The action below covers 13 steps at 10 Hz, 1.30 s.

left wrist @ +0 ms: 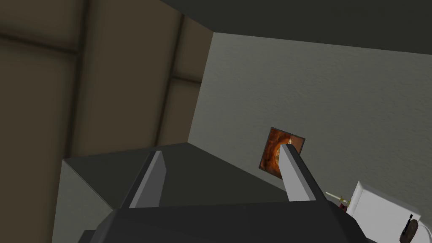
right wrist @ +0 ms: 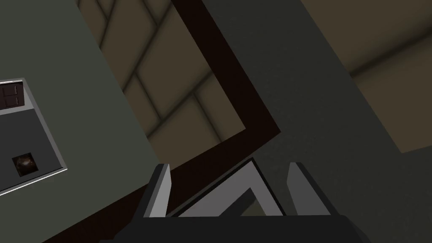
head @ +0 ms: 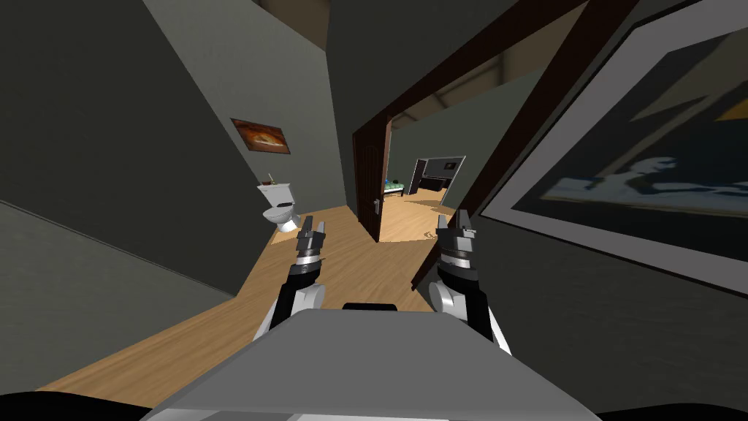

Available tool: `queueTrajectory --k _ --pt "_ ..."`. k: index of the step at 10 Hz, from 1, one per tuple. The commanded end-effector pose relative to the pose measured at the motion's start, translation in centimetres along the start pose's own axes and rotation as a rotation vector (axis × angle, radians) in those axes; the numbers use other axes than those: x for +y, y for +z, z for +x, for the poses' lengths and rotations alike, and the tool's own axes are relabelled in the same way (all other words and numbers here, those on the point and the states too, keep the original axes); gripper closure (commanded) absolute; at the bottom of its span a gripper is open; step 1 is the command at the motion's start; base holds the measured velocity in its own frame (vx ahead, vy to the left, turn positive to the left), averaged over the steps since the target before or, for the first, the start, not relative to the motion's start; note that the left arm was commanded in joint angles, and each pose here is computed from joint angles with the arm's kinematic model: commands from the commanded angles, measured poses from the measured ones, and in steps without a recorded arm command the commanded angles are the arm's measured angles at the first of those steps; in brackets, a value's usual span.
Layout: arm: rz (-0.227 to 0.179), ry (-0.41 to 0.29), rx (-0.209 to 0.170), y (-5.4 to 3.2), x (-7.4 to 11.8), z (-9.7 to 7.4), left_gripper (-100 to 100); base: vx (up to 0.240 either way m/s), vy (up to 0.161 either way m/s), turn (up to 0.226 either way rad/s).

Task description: Push the door open

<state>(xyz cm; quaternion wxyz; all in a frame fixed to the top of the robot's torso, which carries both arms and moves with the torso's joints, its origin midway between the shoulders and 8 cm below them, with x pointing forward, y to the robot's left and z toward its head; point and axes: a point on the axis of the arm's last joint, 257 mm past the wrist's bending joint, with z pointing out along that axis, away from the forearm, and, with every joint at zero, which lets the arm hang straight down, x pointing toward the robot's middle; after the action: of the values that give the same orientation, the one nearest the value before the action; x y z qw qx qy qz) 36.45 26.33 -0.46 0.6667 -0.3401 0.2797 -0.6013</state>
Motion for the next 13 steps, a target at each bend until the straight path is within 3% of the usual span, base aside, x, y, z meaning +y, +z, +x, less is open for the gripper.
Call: queueTrajectory --k 1,13 --pt "-0.013 -0.007 0.019 0.04 1.0 0.6 -100 0.061 0.027 -0.058" --pt "-0.135 -0.073 0.165 0.03 9.5 6.1 -100 0.122 0.064 -0.060"
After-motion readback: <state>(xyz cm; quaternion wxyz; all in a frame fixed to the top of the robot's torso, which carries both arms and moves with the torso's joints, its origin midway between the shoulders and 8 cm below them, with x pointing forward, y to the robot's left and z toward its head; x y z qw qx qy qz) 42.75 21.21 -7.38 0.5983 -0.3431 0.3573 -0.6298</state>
